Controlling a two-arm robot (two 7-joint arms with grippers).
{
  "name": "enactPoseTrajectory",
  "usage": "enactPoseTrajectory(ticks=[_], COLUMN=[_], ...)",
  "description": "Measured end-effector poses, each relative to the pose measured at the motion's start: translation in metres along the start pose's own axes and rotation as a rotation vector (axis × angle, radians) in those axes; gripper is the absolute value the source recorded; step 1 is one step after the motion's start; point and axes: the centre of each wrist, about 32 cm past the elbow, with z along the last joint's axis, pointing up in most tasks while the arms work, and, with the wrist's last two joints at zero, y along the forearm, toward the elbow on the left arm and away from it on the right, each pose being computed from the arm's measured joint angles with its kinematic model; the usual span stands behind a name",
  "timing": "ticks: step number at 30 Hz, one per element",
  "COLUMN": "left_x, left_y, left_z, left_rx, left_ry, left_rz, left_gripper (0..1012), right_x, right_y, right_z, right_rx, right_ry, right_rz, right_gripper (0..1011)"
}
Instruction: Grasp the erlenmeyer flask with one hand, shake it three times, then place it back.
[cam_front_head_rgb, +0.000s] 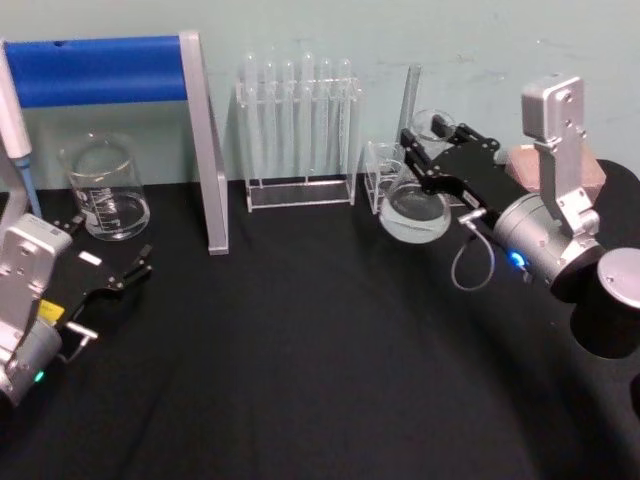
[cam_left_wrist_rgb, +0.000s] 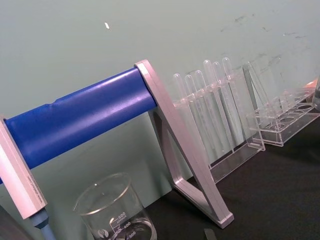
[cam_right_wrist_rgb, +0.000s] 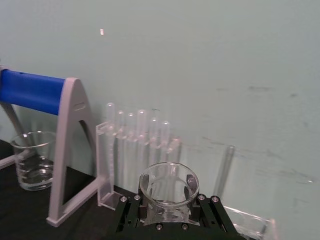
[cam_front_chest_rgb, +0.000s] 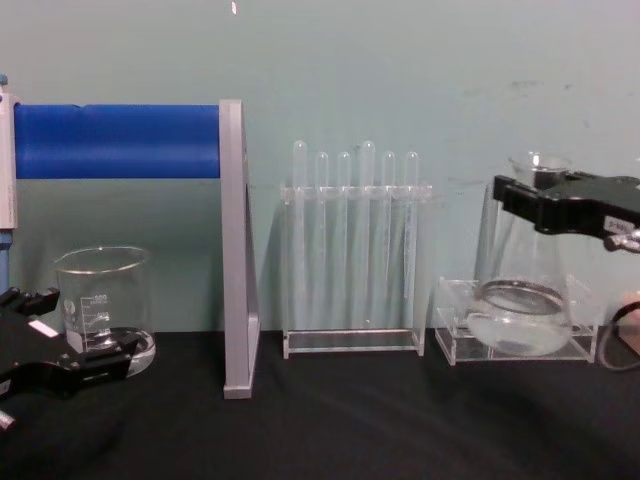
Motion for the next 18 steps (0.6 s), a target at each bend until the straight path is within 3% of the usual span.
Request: enactPoseTrajectory(ticks=[9, 18], left_x=[0.0, 0.0], left_y=[0.0, 0.0], left_z=[0.0, 0.0], left_rx=[0.0, 0.0], left_ry=[0.0, 0.0], left_rz=[0.0, 0.0], left_gripper=[1001, 1001], right_x=[0.004, -0.012], right_y=[0.0, -0.002], right_z=[0.0, 0.001], right_rx=[0.002, -0.004], right_ry=[-0.001, 0.012], right_rz=[-0.016, 0.067], right_gripper=[450, 450])
